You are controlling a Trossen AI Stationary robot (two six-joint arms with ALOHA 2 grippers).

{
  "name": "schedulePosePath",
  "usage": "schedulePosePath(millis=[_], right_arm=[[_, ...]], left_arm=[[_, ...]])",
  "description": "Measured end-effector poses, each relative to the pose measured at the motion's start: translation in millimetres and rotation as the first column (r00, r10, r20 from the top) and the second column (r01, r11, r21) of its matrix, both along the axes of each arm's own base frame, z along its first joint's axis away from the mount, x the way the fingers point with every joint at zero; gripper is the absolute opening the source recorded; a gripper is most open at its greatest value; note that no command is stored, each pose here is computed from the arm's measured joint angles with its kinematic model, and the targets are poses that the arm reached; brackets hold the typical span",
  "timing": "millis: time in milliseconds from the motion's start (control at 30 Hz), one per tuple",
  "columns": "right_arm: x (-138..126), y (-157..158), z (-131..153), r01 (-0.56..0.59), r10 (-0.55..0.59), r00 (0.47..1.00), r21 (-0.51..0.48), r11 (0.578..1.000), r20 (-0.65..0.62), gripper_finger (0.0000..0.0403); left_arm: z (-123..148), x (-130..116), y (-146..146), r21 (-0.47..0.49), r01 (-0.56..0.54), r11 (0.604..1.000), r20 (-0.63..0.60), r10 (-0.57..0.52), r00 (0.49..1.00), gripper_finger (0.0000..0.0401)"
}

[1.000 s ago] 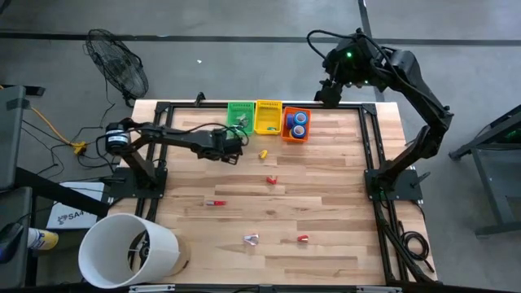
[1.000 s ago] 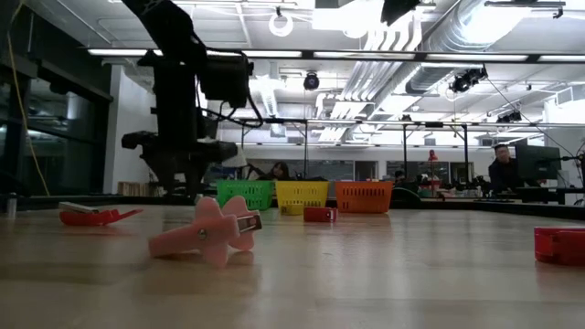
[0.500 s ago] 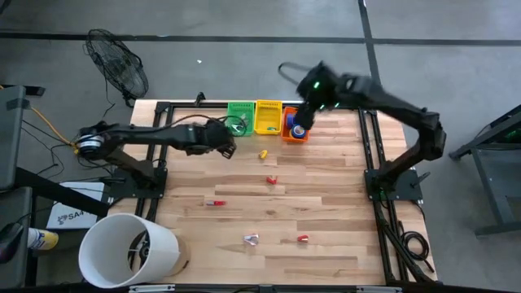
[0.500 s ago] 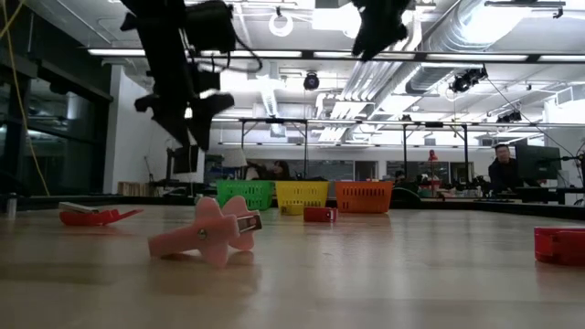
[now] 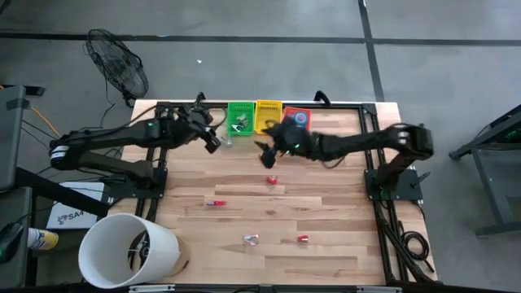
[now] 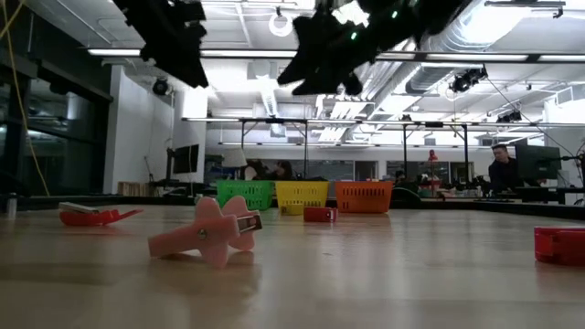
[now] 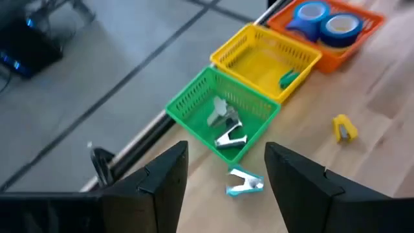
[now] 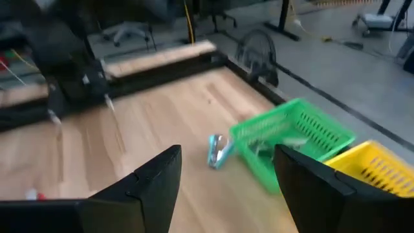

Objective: Pick and place Stapler, Stapler remover, tape
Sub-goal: Put the light blue staple remover into the green bin

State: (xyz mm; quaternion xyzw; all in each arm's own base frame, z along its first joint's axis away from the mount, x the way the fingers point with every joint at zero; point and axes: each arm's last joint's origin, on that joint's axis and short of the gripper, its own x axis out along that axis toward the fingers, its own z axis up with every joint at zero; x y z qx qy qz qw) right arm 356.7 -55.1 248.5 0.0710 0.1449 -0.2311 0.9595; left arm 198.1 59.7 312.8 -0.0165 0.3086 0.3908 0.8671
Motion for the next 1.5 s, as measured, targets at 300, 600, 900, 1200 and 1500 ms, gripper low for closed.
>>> schedulePosePath(millis=[300,600,900,1200,1500], right_arm=[[80.6,4.4,-55.6,0.030,-0.027,0.997,0.040,0.999,-0.071,0.0236],[142.4,-3.3,-100.7,0.125,-0.121,0.991,0.063,0.990,-0.058,0.0236],[161.6,-7.7,-136.5,0.216,-0.214,0.972,0.013,0.976,-0.100,0.0236],[152.0,-21.5,-153.1,0.331,-0.318,0.942,0.147,0.932,-0.109,0.0236],[152.5,-22.5,-163.0,0.301,-0.282,0.951,0.168,0.939,-0.127,0.0236]], left_arm=[[19.1,-22.9,-6.1,0.082,0.110,0.990,0.009,-0.111,0.994,0.0199],[21.1,-30.0,-8.6,0.067,0.148,0.987,0.008,-0.148,0.989,0.0199],[21.1,-35.2,-10.7,0.051,0.187,0.981,-0.010,-0.186,0.982,0.0199],[21.7,-38.5,-11.6,0.047,0.190,0.981,-0.010,-0.189,0.982,0.0199],[21.8,-38.3,-11.7,0.043,0.195,0.980,-0.006,-0.195,0.981,0.0199]])
